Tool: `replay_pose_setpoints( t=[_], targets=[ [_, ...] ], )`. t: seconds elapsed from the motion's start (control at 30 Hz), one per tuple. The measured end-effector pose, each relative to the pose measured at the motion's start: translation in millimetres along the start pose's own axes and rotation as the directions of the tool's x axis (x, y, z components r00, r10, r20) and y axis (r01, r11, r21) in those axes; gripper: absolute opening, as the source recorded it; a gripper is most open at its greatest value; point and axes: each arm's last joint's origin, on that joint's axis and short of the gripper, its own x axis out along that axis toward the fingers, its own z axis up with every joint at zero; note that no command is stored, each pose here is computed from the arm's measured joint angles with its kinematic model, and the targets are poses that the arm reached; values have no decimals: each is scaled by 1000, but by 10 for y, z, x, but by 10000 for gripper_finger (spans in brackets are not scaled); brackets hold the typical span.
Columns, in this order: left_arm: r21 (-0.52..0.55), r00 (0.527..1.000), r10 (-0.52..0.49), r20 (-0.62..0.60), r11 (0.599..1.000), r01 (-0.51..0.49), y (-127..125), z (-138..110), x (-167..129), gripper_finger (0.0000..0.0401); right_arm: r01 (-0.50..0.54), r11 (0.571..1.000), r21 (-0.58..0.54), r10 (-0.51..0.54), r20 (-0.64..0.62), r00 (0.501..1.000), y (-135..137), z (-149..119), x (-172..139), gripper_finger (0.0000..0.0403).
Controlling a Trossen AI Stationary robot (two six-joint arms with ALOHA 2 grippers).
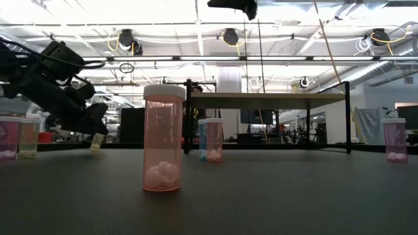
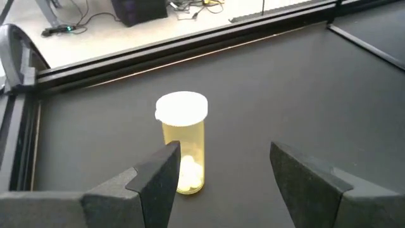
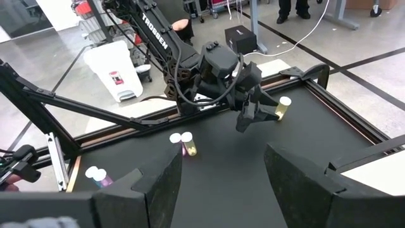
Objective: Pick and place medicine bottles onto shelf by color
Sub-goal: Put the top yellow pill bottle on the shelf aligned with the other yellow pill bottle
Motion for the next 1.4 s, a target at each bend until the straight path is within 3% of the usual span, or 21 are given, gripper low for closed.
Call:
replay_pose_setpoints(
  t=[0.47, 0.93, 1.23, 1.4],
  targets=[
    [-16, 995, 30, -90, 999, -32, 29, -94, -4, 244, 1, 1000, -15, -1, -2, 1000, -2, -1, 0, 220],
    [51, 998, 43, -54, 998, -41, 30, -59, 0, 244, 43, 999, -32, -43, 8, 999, -165, 46, 17, 220],
    [-34, 992, 121, -22, 992, -121, 149, -2, 41, 244, 30, 999, -24, -30, 11, 999, -283, 87, 25, 220],
    [-39, 998, 67, -13, 997, -67, 159, 24, 69, 244, 38, 999, -22, -38, 19, 999, -315, 100, 27, 220]
  ],
)
